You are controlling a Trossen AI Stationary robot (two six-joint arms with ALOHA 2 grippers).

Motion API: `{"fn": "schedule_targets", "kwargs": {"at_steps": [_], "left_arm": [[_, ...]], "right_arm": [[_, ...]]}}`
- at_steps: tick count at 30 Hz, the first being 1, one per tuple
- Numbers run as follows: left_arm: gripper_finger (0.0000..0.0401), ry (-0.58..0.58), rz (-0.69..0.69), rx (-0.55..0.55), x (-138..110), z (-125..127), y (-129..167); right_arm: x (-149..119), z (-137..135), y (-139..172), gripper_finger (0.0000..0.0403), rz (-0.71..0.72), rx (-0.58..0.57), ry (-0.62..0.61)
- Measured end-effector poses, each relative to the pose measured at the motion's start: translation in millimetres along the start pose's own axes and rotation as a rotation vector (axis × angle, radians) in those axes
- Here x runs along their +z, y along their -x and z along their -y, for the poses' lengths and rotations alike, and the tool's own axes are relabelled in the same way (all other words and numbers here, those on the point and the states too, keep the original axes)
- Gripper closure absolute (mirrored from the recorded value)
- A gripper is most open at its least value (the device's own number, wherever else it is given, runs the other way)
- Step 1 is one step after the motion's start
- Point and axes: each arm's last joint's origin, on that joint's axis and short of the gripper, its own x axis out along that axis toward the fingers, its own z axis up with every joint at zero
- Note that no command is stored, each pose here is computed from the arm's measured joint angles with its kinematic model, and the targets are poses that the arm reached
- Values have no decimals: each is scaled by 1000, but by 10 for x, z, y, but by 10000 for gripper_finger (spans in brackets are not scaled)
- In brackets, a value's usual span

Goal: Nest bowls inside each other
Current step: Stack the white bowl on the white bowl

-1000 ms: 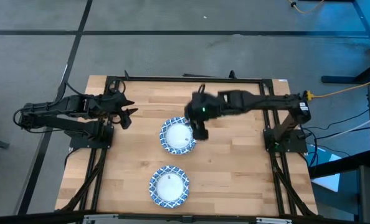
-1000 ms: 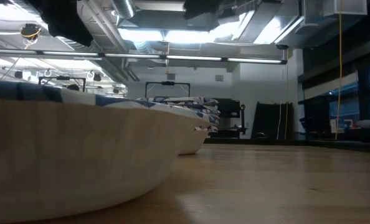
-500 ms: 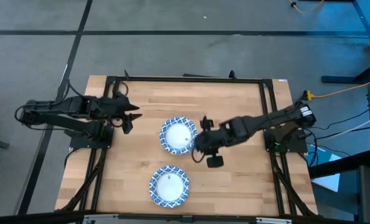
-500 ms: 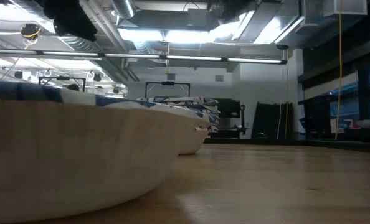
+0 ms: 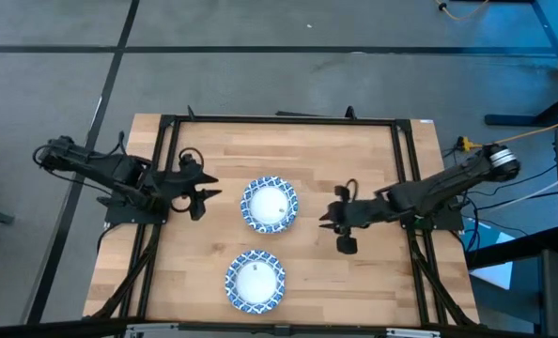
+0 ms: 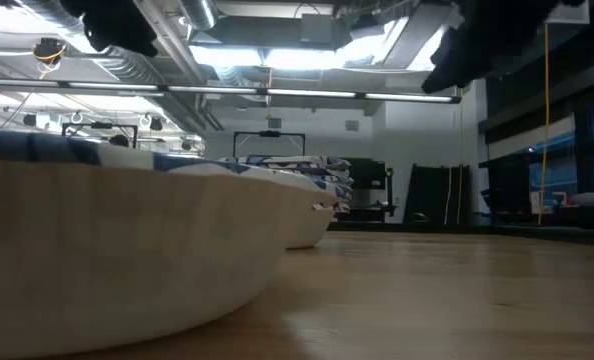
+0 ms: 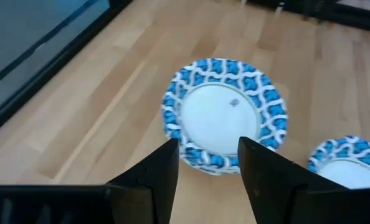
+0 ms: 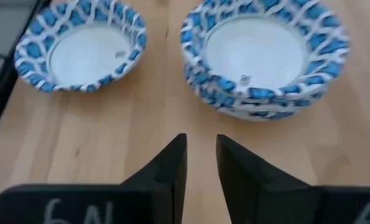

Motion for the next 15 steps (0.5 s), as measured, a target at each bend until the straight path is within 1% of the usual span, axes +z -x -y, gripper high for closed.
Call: {"fn": "schedule_targets", "kwargs": {"at_steps": [4, 9, 12, 15], "left_arm": [[242, -13, -16, -14, -45, 110, -24], [242, -18, -55, -18, -110, 247, -96], [242, -46, -95, -40, -158, 336, -145], [242, -63, -155, -106, -204, 431, -191]], "right_arm": [[-234, 84, 85, 315, 150, -26, -37], [-504, 181, 107, 315, 263, -44, -129], [-557, 195, 107, 315, 327, -22, -160], [-564, 197, 105, 315, 331, -21, -162]]}}
